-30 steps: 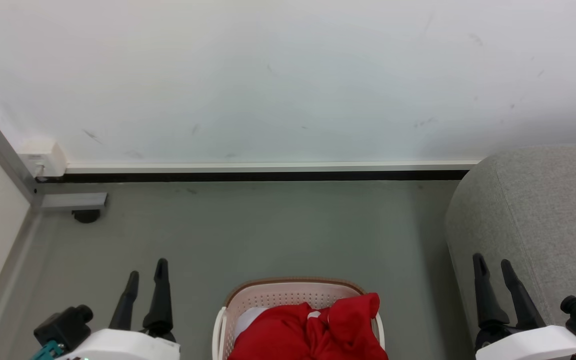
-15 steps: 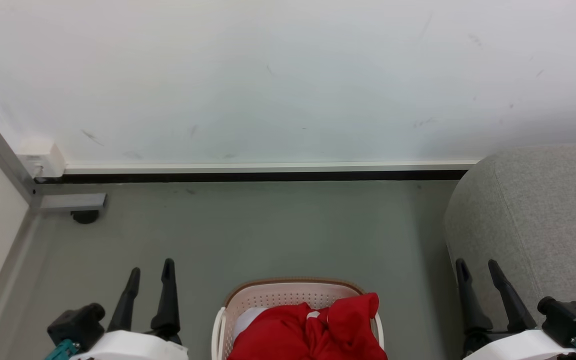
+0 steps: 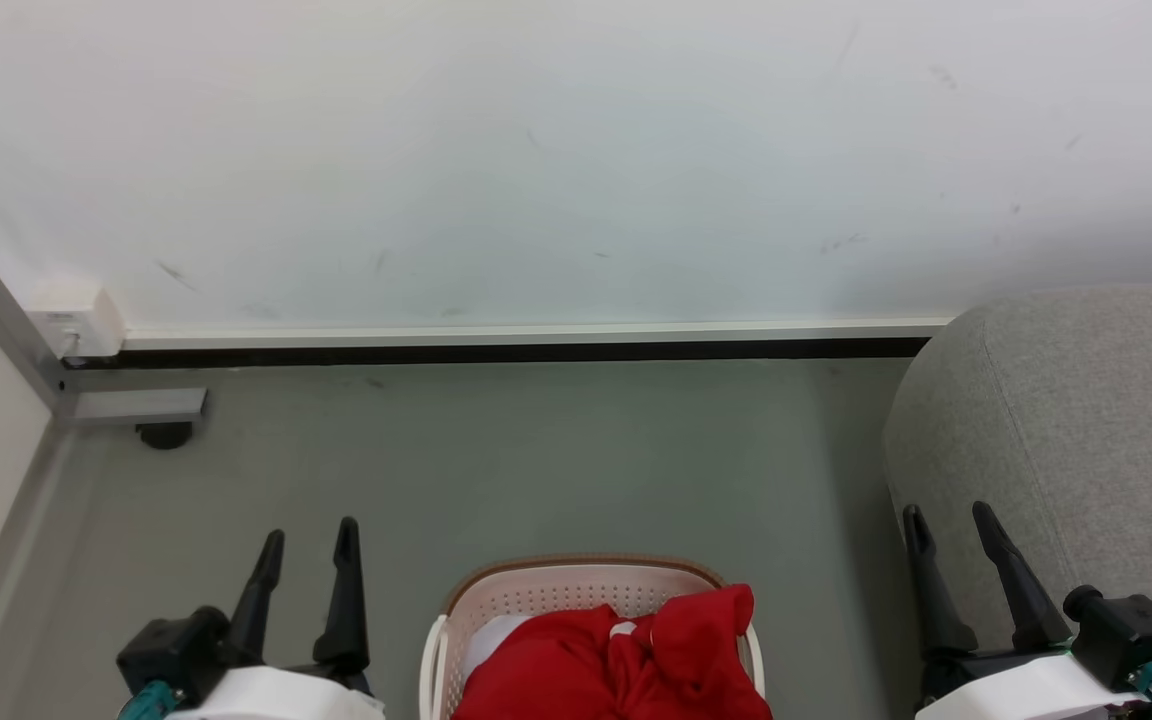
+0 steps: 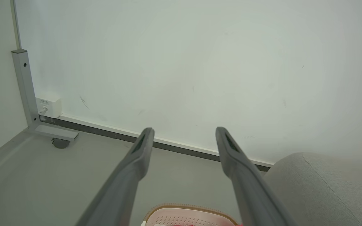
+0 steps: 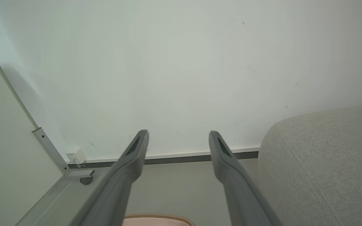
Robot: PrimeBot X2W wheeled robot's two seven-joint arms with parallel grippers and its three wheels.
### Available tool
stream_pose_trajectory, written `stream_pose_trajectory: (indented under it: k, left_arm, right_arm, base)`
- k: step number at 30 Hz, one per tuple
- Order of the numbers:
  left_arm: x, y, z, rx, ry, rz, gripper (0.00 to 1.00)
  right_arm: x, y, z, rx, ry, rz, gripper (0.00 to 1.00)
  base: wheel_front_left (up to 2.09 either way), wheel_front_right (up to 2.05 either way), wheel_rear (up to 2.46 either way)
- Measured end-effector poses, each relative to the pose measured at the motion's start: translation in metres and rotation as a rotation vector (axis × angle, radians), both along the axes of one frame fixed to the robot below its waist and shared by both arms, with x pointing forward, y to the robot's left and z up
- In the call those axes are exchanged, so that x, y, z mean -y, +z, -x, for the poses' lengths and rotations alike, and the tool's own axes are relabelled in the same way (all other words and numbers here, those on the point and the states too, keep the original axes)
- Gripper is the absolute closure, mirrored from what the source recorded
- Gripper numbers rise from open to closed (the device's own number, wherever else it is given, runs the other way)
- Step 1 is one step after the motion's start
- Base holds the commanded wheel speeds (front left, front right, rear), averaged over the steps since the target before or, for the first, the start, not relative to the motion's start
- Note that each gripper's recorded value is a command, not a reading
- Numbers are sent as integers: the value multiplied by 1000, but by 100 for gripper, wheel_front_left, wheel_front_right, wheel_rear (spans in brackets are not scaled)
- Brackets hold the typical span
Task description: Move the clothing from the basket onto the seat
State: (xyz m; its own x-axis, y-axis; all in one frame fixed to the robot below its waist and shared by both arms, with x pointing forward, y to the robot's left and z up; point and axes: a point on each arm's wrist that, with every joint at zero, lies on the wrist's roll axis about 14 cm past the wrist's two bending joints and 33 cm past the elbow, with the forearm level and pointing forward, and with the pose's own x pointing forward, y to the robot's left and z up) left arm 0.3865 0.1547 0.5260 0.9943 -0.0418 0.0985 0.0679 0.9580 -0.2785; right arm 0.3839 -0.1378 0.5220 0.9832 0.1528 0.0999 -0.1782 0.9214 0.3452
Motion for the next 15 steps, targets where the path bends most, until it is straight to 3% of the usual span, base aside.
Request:
stream_pose_trajectory:
  k: [15]
  left_arm:
    - [8,6,-1,41,-24,-99,0]
  right_arm:
    - [-3,5,1,45,4,90,0]
  base:
    - [0,0,0]
